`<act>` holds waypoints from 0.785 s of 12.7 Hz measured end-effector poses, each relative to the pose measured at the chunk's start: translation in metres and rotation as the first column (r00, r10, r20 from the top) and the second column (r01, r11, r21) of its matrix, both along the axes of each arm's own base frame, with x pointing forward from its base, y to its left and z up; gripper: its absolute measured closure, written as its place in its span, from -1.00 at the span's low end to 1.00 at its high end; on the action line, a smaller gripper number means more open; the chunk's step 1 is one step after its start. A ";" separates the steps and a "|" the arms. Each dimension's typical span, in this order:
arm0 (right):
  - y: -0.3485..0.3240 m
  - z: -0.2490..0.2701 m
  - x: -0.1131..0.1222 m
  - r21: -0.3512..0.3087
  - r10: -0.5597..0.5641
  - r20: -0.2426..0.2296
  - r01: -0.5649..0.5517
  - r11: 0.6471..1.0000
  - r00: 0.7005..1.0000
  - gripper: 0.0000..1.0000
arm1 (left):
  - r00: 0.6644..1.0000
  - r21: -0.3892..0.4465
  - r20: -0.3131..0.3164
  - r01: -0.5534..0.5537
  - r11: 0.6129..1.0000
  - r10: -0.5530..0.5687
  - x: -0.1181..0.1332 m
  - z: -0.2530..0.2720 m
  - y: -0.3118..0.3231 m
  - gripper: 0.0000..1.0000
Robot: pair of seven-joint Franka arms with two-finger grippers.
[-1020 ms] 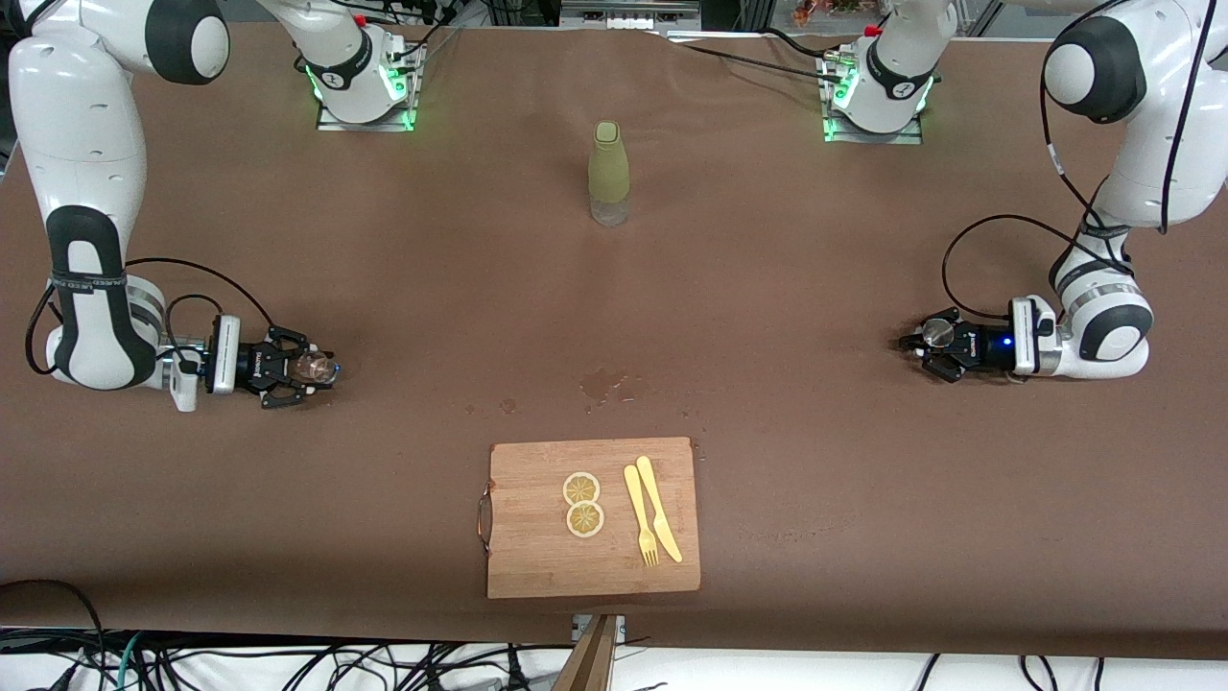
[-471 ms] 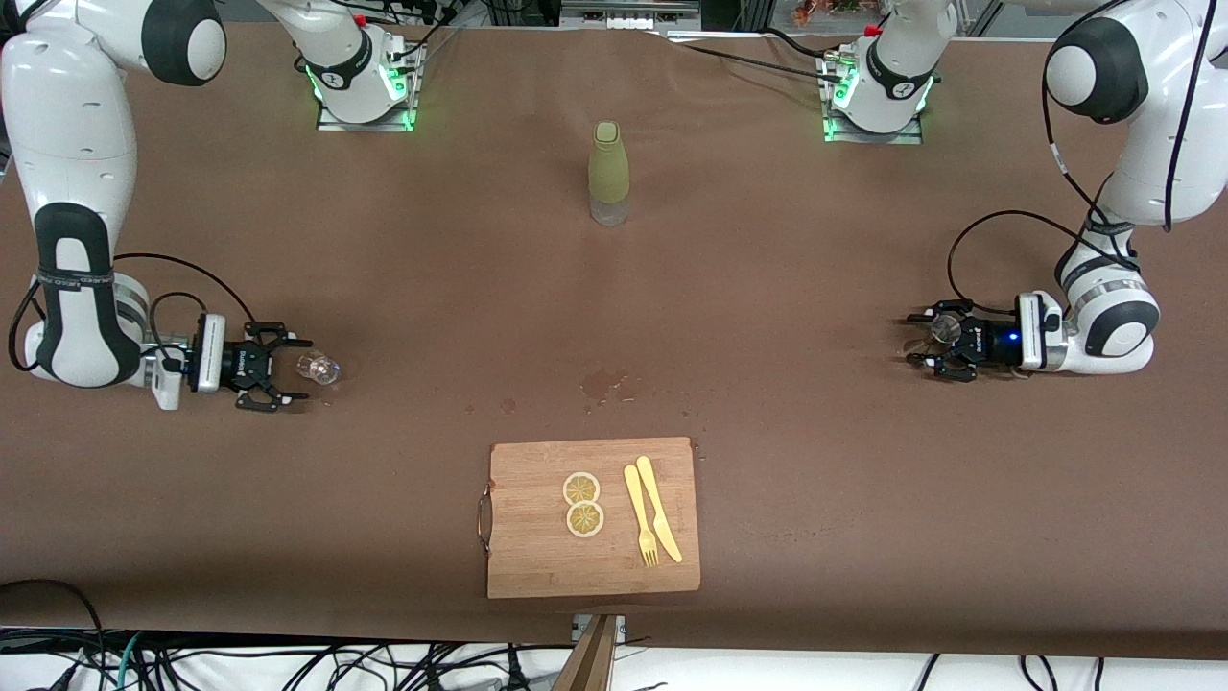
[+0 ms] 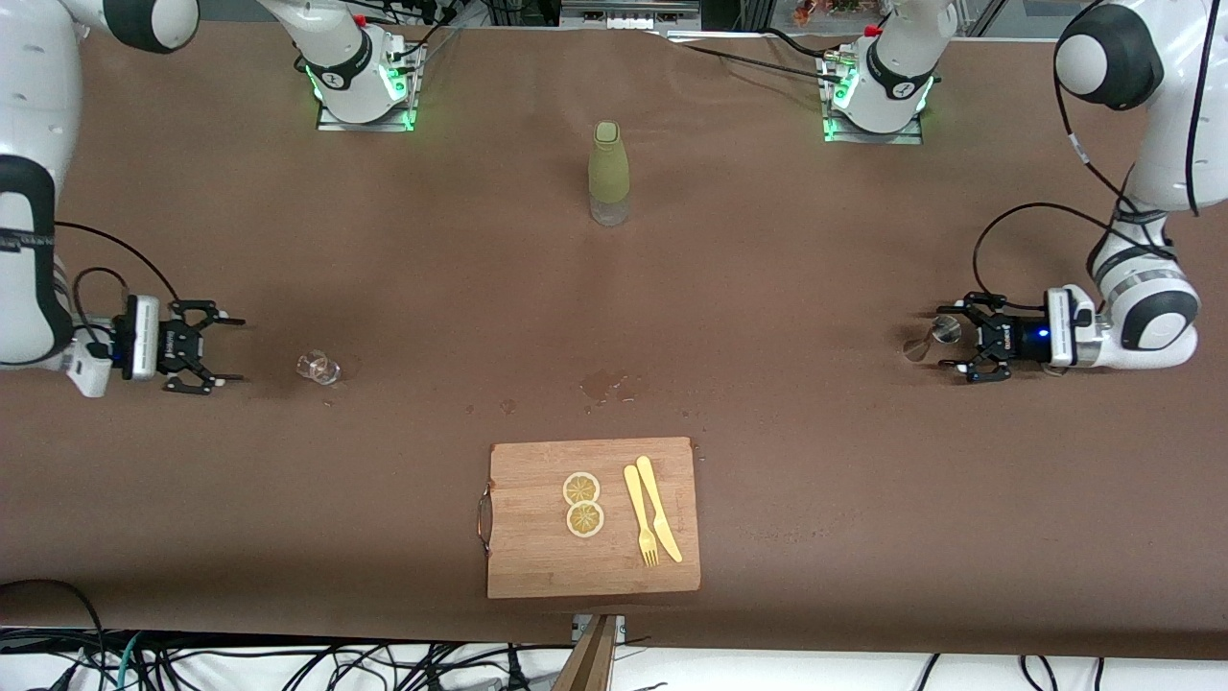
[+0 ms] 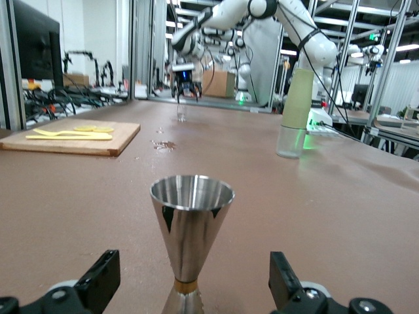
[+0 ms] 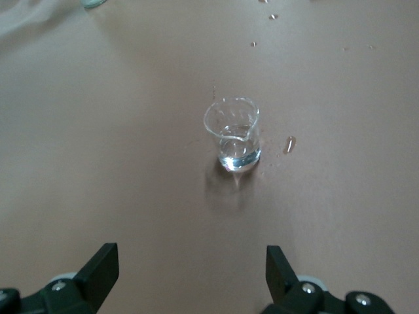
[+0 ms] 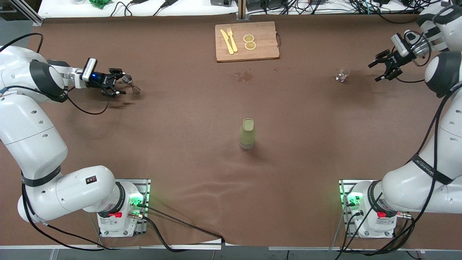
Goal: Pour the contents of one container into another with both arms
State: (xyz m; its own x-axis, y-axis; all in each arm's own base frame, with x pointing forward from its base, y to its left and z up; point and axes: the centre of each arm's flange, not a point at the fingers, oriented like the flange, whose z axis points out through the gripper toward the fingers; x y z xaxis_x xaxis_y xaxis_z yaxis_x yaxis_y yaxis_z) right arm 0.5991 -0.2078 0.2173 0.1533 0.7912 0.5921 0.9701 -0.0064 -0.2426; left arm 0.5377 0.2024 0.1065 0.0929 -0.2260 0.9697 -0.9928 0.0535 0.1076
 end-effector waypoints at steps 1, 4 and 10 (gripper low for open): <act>0.002 0.027 0.002 -0.053 -0.032 -0.035 0.030 0.998 0.999 -1.00 | 1.000 0.030 -0.009 0.004 1.000 -0.004 0.001 0.015 0.010 -1.00; 0.030 0.094 0.009 -0.235 -0.132 -0.128 0.099 0.967 0.983 -1.00 | 1.000 0.116 -0.025 0.003 0.993 0.000 0.006 0.058 0.035 -1.00; 0.155 0.226 0.013 -0.625 -0.415 -0.067 0.286 0.727 0.907 -1.00 | 0.975 0.343 -0.167 -0.079 0.936 0.143 0.021 0.166 0.062 -1.00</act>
State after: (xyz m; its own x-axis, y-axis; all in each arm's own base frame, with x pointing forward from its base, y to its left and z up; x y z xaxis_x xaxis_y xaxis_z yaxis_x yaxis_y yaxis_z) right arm 0.6123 -0.0532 0.4436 0.5477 0.8355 -0.0439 0.8038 -0.5400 -0.2497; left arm 0.5584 0.2648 0.2726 0.3078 -0.5096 0.8035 -0.9505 -0.1269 0.2837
